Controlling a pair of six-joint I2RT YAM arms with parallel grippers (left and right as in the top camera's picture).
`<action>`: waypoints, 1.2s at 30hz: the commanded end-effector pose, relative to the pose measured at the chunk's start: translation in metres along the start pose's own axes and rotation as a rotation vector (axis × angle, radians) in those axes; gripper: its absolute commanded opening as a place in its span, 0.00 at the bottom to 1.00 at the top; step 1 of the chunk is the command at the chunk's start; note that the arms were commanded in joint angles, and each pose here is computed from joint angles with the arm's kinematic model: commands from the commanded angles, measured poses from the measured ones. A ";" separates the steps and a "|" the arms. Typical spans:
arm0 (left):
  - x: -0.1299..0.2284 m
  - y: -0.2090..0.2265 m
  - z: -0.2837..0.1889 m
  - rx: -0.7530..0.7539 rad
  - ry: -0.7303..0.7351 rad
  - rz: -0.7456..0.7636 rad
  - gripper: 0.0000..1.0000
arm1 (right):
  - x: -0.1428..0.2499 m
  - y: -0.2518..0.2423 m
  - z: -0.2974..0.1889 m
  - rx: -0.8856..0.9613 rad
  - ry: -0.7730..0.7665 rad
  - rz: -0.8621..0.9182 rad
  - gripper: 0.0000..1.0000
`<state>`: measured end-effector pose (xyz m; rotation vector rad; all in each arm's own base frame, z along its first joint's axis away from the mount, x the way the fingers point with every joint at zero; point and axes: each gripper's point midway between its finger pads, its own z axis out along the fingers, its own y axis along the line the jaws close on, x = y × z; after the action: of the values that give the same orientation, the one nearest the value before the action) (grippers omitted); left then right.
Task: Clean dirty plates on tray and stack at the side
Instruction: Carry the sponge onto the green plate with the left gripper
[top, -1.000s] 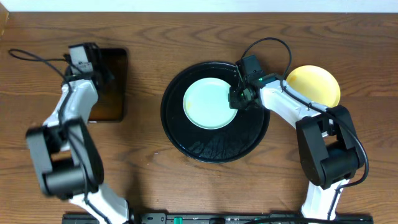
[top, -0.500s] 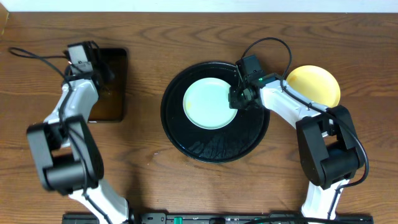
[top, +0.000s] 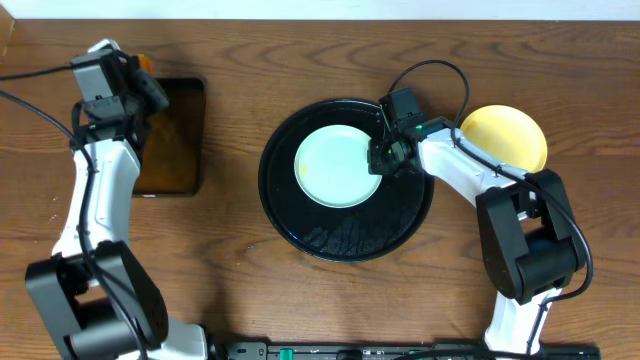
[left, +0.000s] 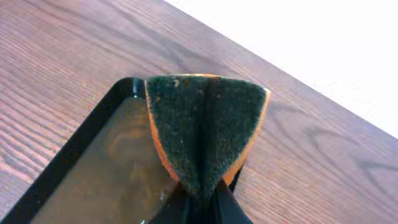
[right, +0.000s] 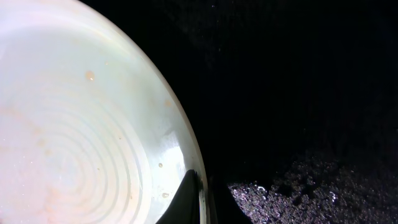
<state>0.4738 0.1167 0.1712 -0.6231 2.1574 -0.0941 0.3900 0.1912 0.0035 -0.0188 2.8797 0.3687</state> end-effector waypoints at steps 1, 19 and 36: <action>0.052 0.025 0.037 -0.054 0.163 0.010 0.07 | 0.018 -0.001 0.016 0.020 0.058 -0.018 0.02; 0.031 -0.074 -0.074 0.308 0.177 -0.050 0.07 | 0.017 -0.001 0.016 0.018 0.055 -0.018 0.01; 0.263 -0.176 -0.054 0.348 0.782 0.190 0.07 | 0.017 -0.001 0.016 0.018 0.055 -0.018 0.01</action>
<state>0.3821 -0.1541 0.0926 -0.1884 2.7468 -0.6912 0.3908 0.1919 0.0040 -0.0197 2.8760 0.3732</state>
